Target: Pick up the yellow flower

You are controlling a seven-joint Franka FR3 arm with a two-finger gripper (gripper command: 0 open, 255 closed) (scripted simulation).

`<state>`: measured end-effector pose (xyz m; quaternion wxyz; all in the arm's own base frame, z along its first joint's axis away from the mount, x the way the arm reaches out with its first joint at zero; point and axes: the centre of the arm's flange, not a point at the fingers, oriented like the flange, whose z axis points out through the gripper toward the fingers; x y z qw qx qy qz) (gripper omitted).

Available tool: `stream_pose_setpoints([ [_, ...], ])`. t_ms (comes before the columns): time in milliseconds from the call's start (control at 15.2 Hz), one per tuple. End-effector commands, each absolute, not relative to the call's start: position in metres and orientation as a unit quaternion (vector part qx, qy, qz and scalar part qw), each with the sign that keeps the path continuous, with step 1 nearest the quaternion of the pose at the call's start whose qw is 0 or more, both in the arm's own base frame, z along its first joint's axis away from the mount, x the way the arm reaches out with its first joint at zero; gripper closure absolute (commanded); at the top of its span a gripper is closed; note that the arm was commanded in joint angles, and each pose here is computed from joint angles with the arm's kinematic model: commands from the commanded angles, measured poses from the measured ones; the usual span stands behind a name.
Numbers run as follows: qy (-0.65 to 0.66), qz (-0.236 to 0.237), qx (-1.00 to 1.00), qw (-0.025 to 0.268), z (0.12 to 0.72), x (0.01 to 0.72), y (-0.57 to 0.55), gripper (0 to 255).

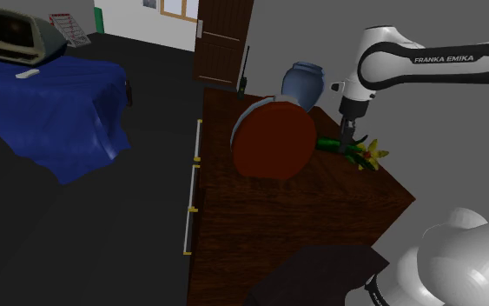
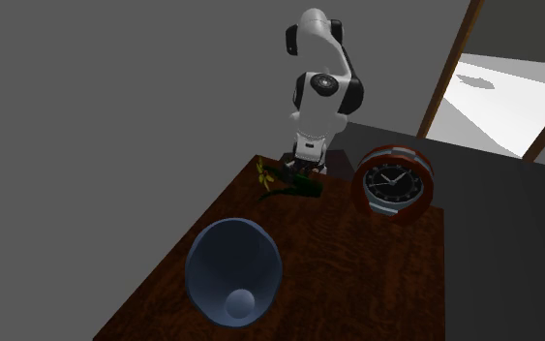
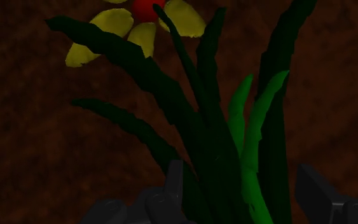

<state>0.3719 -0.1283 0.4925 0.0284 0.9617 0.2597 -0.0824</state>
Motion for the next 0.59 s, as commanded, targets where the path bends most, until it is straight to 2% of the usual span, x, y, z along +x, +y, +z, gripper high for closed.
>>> stream_pose_setpoints([
  [0, 0.260, -0.082, 0.962, 0.028, 0.504, 0.372, -0.128, 255],
  [528, 0.260, -0.082, 0.962, 0.028, 0.546, 0.372, -0.128, 255],
])
